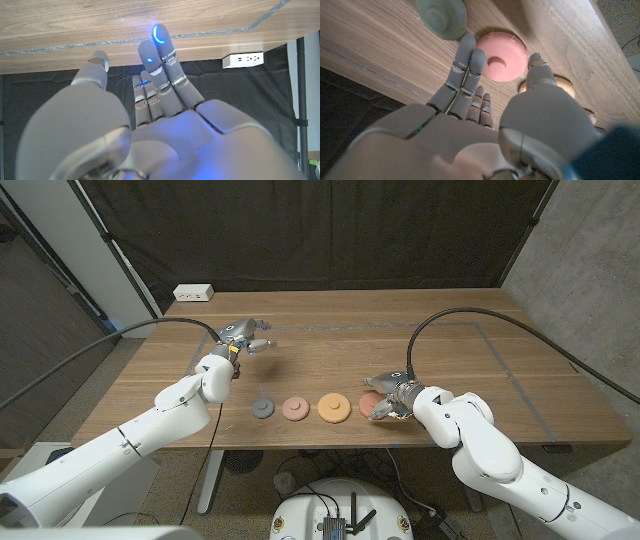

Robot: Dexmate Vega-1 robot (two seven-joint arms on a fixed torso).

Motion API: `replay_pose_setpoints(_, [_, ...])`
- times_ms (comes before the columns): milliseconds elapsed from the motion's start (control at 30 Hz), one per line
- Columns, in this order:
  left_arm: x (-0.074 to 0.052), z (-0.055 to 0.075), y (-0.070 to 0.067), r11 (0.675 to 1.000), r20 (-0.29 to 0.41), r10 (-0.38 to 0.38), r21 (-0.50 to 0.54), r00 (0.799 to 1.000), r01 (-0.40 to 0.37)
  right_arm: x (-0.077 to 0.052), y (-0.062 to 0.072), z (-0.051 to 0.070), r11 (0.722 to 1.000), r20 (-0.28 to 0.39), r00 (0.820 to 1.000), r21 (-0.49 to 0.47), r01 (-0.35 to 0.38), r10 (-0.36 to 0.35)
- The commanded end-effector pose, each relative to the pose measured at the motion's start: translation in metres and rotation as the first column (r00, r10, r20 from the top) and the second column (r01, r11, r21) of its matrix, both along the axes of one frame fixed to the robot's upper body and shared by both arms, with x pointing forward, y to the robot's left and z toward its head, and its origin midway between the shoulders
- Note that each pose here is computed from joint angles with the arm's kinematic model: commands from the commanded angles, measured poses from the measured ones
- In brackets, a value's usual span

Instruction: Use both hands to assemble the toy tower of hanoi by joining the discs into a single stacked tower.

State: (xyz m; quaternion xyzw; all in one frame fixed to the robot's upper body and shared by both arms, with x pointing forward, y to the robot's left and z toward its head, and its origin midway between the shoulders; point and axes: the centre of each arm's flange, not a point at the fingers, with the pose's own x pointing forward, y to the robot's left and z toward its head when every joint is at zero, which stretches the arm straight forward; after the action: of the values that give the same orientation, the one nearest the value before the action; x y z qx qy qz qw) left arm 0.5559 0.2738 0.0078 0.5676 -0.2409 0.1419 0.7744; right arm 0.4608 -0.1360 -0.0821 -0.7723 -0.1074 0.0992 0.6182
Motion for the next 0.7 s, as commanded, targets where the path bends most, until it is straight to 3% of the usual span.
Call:
replay_pose_setpoints(33, [0.0022,-0.0013,0.0007,1.0,-0.002,-0.002,-0.007,1.0,0.002,0.0077,-0.0016,-0.002,0.999,-0.024,0.999,-0.023,0.035,-0.036])
replay_pose_setpoints(700, [0.0083,-0.003,0.002,1.0,-0.011,-0.005,-0.011,1.0,0.005,0.0173,0.0012,-0.0069,0.997,-0.064,0.996,-0.051,0.051,-0.055])
